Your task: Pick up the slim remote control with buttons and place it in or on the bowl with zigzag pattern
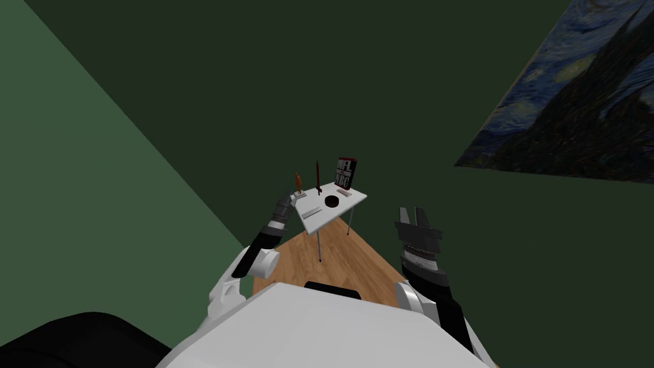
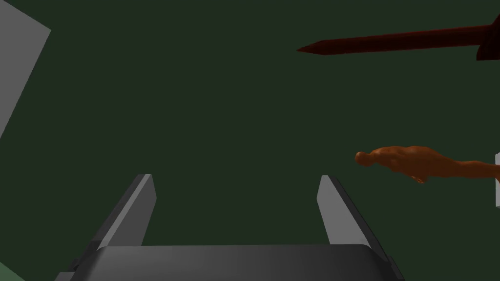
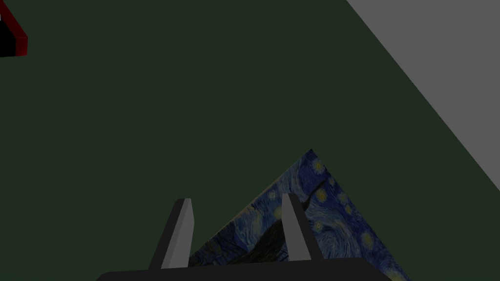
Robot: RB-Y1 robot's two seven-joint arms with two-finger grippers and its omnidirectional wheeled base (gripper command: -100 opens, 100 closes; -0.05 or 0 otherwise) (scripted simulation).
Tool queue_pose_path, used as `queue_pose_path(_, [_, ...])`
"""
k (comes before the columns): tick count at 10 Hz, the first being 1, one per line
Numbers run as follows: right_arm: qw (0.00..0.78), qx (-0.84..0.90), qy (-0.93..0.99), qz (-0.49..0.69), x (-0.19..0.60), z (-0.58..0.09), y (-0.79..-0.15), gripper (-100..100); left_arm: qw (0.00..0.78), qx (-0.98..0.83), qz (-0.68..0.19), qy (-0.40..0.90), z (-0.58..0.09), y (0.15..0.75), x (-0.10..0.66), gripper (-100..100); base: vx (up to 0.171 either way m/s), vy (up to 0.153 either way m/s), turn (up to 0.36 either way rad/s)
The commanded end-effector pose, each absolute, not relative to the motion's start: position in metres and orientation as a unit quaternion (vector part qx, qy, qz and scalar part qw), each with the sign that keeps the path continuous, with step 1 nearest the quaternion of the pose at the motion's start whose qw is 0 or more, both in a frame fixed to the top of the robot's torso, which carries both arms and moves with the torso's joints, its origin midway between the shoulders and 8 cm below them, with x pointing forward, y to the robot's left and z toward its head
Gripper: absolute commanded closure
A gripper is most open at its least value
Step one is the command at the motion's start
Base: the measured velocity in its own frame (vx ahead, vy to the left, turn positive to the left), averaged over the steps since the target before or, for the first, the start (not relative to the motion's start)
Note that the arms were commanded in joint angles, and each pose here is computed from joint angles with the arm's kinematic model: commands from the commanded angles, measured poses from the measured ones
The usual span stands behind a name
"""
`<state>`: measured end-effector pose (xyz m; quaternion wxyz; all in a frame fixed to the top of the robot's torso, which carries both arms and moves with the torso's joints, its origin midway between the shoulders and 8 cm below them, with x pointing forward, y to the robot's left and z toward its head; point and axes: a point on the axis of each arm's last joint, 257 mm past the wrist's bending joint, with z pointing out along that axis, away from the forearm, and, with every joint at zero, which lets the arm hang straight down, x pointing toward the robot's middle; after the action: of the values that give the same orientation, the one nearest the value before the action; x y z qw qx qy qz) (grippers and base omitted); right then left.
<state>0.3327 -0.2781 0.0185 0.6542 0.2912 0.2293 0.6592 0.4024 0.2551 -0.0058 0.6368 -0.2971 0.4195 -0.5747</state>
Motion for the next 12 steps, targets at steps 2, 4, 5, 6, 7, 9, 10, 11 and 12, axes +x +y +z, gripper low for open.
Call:
queue_pose_path(2, [0.654, 0.291, 0.229, 0.659, 0.333, 0.018, -0.278, 0, 0.606, -0.321, -0.576, 0.445, -0.026, 0.26, 0.417, -100, -0.018, -0.065, 0.019])
queue_pose_path(4, [0.654, 0.291, 0.229, 0.659, 0.333, 0.018, -0.278, 0, 0.566, -0.354, -0.576, 0.472, -0.052, 0.268, 0.435, -100, -0.004, -0.063, 0.014])
queue_pose_path(5, [0.654, 0.291, 0.229, 0.659, 0.333, 0.018, -0.278, 0, 0.562, -0.357, -0.572, 0.479, -0.056, 0.268, 0.437, -100, -0.004, -0.056, 0.008])
queue_pose_path(6, [0.654, 0.291, 0.229, 0.659, 0.333, 0.018, -0.278, 0, 0.542, -0.375, -0.569, 0.492, -0.07, 0.274, 0.445, -100, 0.015, -0.017, -0.046])
queue_pose_path(7, [0.654, 0.291, 0.229, 0.659, 0.333, 0.018, -0.278, 0, 0.54, -0.378, -0.566, 0.495, -0.073, 0.274, 0.446, -100, 0.01, -0.011, -0.028])
queue_pose_path(9, [0.654, 0.291, 0.229, 0.659, 0.333, 0.018, -0.278, 0, 0.518, -0.401, -0.558, 0.51, -0.089, 0.282, 0.454, -100, 0.009, -0.011, -0.033])
queue_pose_path(10, [0.654, 0.291, 0.229, 0.659, 0.333, 0.018, -0.278, 0, 0.5, -0.417, -0.554, 0.519, -0.1, 0.289, 0.461, -100, 0.016, -0.018, -0.023])
queue_pose_path(11, [0.654, 0.291, 0.229, 0.659, 0.333, 0.018, -0.278, 0, 0.495, -0.425, -0.547, 0.525, -0.107, 0.29, 0.462, -100, 0.0, 0.0, 0.0])
queue_pose_path(12, [0.654, 0.291, 0.229, 0.659, 0.333, 0.018, -0.278, 0, 0.478, -0.442, -0.542, 0.532, -0.117, 0.3, 0.469, -100, 0.009, -0.011, -0.031])
